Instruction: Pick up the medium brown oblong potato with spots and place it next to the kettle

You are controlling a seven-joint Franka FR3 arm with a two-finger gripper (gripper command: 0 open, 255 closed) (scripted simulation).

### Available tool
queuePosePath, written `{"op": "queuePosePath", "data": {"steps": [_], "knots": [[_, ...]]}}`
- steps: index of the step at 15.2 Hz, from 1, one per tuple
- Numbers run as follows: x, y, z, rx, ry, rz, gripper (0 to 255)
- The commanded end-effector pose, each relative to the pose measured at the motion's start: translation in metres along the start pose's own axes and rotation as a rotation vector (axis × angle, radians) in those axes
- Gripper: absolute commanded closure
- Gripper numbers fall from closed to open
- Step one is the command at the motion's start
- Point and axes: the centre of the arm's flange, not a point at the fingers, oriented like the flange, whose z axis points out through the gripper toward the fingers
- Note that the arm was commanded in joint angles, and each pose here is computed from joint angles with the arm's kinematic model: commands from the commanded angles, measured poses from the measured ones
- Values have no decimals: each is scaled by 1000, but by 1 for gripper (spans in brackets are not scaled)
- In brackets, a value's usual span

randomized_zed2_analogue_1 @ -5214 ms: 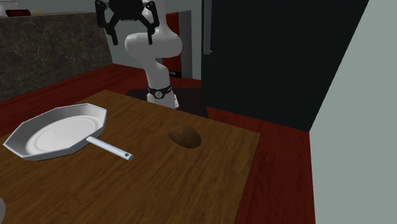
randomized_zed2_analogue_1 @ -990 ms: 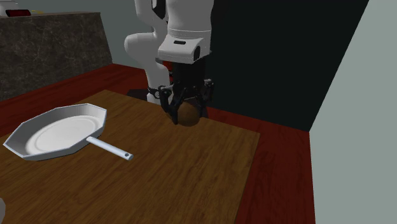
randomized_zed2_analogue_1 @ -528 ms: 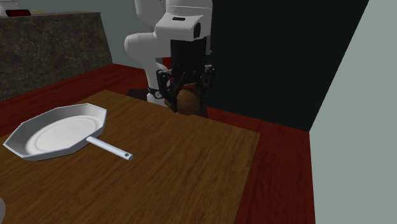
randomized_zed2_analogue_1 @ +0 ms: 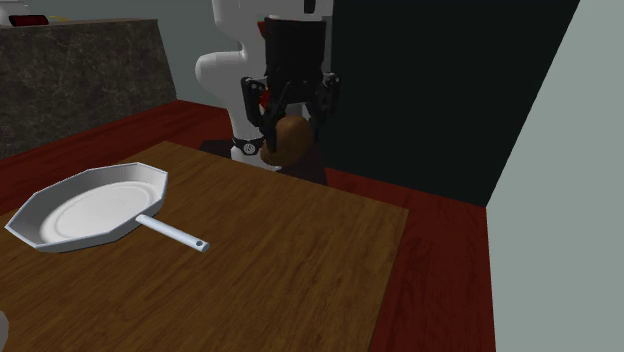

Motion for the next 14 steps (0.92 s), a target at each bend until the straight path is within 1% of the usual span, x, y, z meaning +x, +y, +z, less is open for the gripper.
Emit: {"op": "queuePosePath", "data": {"steps": [1, 14], "knots": [[-1, 0, -10, 0, 0, 0, 255], [-2, 4, -78, 0, 0, 0, 255]]}}
